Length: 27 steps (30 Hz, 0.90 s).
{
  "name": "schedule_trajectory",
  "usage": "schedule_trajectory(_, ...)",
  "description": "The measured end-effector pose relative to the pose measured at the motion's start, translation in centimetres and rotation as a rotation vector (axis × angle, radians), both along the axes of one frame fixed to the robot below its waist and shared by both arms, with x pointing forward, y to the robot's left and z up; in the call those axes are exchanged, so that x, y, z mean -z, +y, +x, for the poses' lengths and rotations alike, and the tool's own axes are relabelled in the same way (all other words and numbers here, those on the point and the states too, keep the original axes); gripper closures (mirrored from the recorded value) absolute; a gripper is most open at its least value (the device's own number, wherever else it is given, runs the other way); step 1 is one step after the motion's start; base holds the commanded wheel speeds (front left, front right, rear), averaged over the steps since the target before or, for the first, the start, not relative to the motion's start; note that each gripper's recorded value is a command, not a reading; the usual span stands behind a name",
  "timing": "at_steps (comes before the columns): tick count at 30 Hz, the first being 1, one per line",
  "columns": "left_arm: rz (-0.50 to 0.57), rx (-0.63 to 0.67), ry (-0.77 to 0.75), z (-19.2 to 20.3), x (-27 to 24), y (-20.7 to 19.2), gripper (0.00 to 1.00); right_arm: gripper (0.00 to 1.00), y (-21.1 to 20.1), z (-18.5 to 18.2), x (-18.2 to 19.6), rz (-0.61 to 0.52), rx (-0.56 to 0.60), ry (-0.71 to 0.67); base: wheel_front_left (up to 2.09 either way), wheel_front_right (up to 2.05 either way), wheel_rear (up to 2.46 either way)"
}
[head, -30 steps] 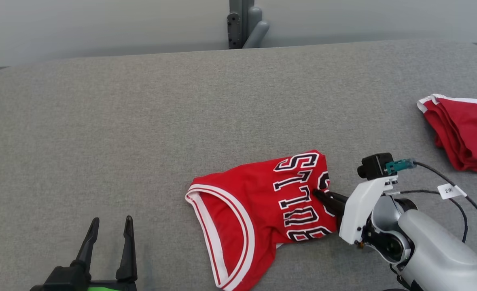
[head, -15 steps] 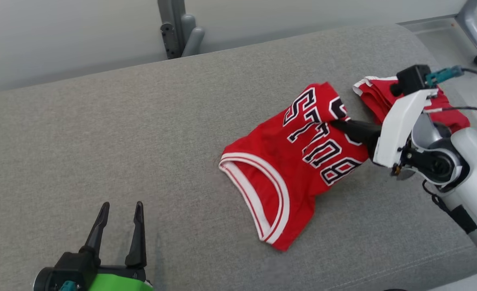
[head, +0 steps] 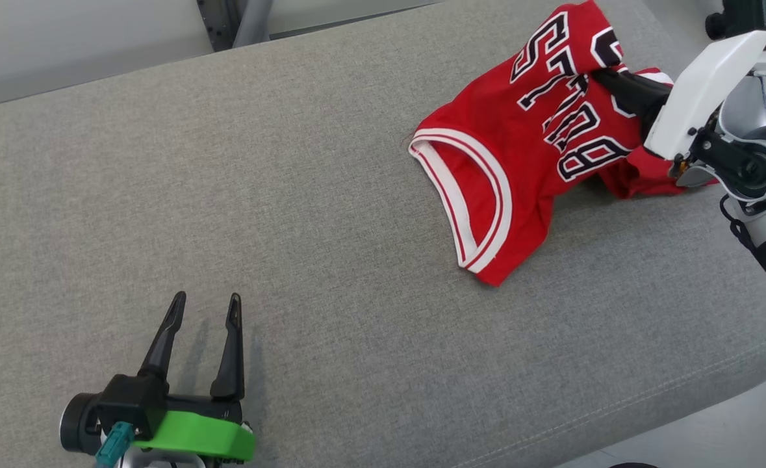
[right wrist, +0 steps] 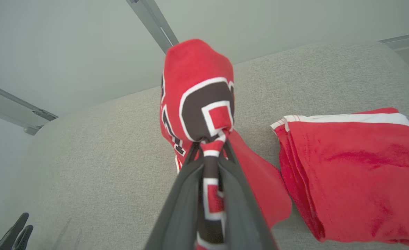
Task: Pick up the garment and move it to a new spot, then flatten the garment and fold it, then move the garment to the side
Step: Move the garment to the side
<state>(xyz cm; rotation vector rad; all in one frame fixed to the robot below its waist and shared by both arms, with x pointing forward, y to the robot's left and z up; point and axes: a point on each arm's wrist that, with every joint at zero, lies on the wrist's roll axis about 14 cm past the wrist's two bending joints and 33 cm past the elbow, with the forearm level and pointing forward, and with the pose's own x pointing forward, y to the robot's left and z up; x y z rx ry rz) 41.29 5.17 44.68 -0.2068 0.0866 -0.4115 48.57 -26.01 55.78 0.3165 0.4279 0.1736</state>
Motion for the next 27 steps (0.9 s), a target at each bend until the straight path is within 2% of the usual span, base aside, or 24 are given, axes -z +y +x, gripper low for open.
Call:
schedule_trajectory(5,-0.005,0.029,0.016,0.3,0.7,-0.9,0.00,1.00,-2.7,0.5,0.7,-0.001,0.080,0.005,0.00,0.00,0.00)
schedule_trajectory(15,0.027,0.037,0.049,-0.1,2.2,-0.2,0.00,1.00,-8.4,1.5,1.0,-0.056,0.227,0.020,0.00,0.00,0.00)
schedule_trajectory(27,0.077,0.014,0.066,0.2,3.7,1.8,0.00,1.00,-15.1,1.0,6.0,-0.311,0.369,0.146,0.00,0.00,0.00)
